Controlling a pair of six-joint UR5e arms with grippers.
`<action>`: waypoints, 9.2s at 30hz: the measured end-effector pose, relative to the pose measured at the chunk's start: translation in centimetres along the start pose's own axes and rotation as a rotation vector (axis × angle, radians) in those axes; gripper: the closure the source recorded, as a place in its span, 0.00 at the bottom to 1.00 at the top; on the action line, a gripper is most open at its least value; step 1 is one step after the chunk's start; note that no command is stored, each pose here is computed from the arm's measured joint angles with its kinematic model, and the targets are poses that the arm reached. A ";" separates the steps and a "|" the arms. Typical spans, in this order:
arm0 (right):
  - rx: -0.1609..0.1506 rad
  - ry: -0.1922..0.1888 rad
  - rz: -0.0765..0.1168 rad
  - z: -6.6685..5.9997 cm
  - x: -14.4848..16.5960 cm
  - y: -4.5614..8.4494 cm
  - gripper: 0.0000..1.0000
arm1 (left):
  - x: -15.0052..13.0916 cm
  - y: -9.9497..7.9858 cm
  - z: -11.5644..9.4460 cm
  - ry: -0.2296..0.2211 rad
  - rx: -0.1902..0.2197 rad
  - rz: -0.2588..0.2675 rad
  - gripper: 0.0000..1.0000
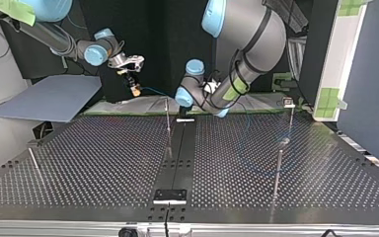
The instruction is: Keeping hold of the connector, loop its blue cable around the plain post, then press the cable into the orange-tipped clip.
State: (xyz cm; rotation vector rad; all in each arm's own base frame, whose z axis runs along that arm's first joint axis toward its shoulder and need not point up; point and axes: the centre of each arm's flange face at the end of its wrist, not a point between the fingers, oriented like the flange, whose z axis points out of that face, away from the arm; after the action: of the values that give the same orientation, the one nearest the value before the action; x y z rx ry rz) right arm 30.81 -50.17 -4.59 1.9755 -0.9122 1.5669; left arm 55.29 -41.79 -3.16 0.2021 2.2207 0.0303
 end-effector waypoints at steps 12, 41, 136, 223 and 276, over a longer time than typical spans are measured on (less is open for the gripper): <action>-0.012 -0.005 0.009 -0.2 -0.1 0.5 1.00 | -2.6 -0.8 -5.0 -0.132 -0.026 -0.032 0.99; -0.054 -0.019 0.031 -0.5 -0.2 1.7 1.00 | -0.1 -2.7 -9.3 -0.264 -0.014 -0.078 0.99; -0.144 -0.017 0.067 2.2 -0.9 7.1 1.00 | -1.2 -3.2 -1.5 -0.385 0.055 -0.166 0.99; -0.160 0.001 0.051 3.4 0.5 8.0 1.00 | -1.2 -3.2 -1.5 -0.385 0.055 -0.166 0.00; -0.161 0.001 0.051 3.4 0.5 8.0 1.00 | -1.2 -3.2 -1.5 -0.385 0.055 -0.166 0.00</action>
State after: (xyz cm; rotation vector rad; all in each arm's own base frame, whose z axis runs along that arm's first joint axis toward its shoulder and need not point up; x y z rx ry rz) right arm 27.29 -58.06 -5.38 1.8533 -1.0616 1.4720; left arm 54.37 -45.11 -1.60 0.0473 1.8477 -0.1486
